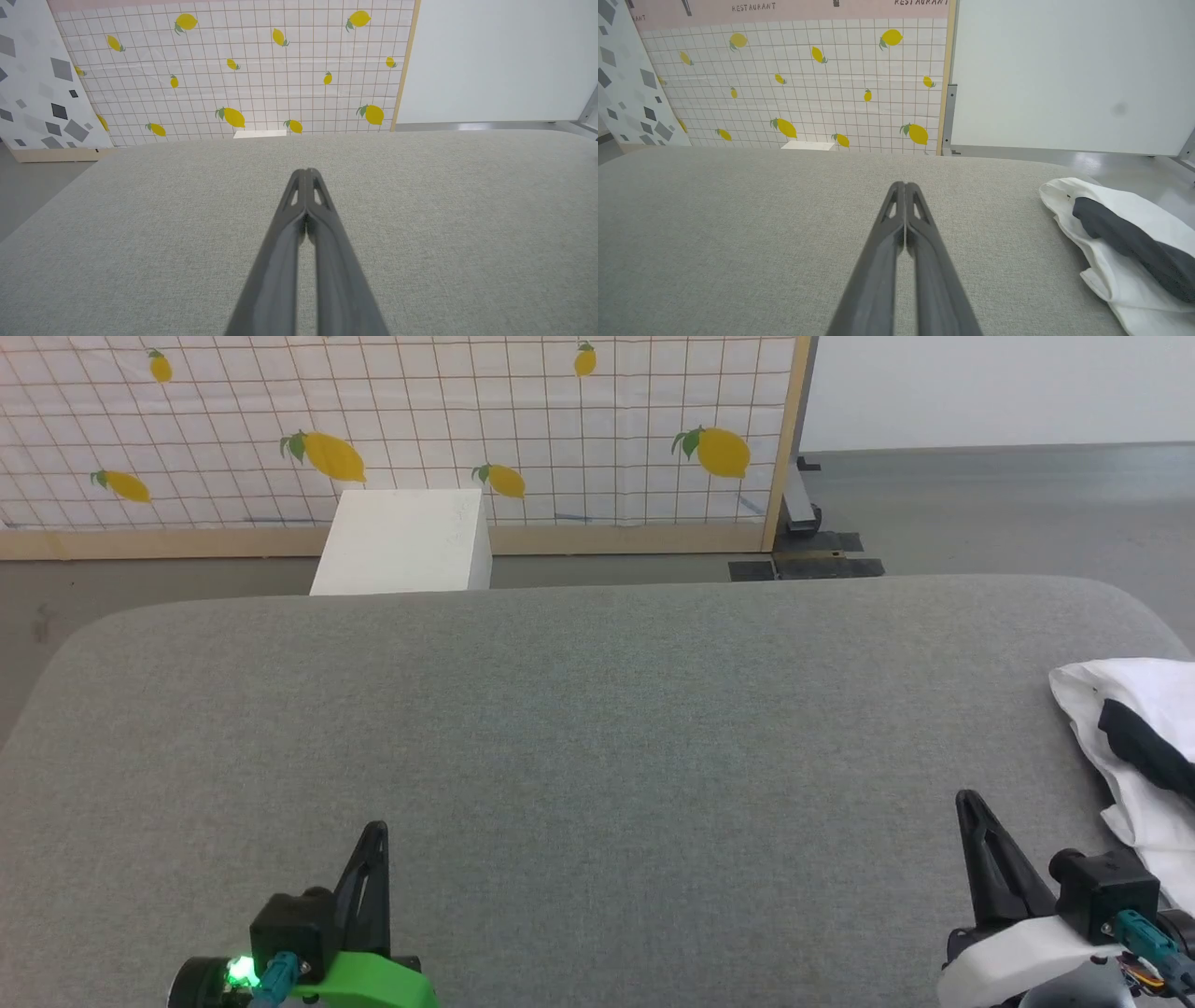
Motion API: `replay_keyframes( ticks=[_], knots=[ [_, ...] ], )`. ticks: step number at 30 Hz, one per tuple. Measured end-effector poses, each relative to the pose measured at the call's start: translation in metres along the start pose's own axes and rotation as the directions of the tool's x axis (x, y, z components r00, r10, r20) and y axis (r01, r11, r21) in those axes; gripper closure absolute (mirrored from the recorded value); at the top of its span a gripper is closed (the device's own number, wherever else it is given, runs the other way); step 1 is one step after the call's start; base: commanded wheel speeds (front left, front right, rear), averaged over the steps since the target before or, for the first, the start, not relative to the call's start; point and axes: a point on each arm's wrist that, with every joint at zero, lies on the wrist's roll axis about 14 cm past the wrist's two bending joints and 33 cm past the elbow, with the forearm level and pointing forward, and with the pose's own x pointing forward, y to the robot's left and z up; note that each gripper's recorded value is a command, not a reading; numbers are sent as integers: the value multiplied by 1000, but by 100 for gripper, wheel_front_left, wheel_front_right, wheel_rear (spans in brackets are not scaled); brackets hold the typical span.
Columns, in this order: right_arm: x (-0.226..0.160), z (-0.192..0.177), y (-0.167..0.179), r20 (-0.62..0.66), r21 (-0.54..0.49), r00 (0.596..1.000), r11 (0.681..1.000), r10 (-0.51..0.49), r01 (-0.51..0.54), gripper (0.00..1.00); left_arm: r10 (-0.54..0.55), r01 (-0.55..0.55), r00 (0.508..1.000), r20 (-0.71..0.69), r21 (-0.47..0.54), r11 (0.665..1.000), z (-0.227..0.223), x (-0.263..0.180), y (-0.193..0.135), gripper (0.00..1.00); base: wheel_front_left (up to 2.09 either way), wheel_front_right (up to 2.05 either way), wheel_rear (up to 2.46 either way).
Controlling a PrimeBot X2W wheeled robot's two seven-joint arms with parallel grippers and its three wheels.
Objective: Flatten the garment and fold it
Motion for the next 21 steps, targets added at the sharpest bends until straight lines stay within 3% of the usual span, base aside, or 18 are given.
replay_keyframes(
  ticks=[21],
  knots=[
    [8,0,6,-14,-19,1000,1000,19,-19,100,15,-15,1000,-24,23,1000,0,13,4,100,0,0,0]
  ],
)
